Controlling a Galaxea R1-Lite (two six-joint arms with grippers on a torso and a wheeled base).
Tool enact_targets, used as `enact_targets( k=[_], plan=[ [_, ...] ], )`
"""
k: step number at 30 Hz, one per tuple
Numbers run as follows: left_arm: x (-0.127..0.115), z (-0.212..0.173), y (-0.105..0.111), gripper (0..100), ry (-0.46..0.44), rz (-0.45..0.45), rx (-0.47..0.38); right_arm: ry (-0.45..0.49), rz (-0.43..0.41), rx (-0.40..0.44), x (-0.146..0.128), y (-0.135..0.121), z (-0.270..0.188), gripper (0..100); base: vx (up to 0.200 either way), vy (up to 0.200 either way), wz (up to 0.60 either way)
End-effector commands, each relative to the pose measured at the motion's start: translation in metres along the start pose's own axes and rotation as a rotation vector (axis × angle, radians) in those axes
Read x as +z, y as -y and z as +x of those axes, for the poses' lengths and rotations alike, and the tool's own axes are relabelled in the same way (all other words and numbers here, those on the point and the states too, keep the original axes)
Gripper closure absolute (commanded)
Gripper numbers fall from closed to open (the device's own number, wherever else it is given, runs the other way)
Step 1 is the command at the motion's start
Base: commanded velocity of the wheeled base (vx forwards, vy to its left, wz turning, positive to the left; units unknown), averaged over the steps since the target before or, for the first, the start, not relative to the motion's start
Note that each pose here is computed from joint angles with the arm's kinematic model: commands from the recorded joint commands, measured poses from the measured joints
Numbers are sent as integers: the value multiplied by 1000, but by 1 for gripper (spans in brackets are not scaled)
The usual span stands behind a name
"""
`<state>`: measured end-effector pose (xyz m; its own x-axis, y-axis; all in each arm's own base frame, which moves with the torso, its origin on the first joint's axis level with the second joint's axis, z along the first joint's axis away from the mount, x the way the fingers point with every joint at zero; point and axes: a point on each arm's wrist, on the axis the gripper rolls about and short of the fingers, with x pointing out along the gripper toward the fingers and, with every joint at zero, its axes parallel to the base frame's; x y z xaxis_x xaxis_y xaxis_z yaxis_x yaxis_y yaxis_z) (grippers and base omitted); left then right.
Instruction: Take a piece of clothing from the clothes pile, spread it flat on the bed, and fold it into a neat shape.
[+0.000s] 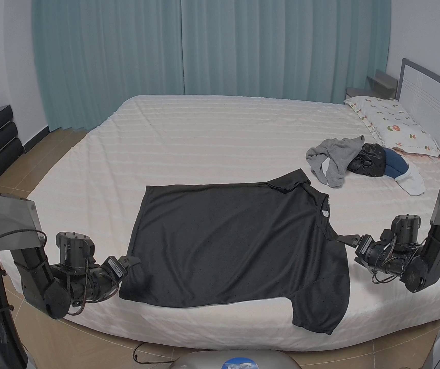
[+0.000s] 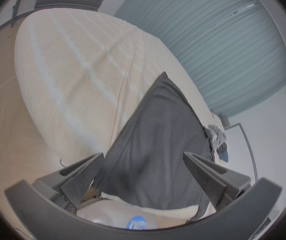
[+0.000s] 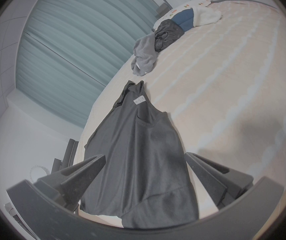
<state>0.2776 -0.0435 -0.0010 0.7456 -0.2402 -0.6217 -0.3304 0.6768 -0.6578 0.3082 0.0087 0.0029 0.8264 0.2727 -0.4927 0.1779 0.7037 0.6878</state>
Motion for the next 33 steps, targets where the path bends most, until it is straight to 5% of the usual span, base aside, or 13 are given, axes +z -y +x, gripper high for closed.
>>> enact_targets(
  k=[1,24,25,33],
  plan=[
    [-17,-11,-8,0,-62,32,26,-28,16,-25,-8,6,-5,0,0,0,0],
    [-27,11,-19,0,-96,201,63,-67,-1,-63,-20,16,2,0,0,0,0],
    [-27,11,-19,100,-96,206,65,-75,-12,-70,-22,18,1,0,0,0,0],
    [-24,6,-22,100,-80,198,85,-115,-87,-136,-36,31,8,0,0,0,0]
  ],
)
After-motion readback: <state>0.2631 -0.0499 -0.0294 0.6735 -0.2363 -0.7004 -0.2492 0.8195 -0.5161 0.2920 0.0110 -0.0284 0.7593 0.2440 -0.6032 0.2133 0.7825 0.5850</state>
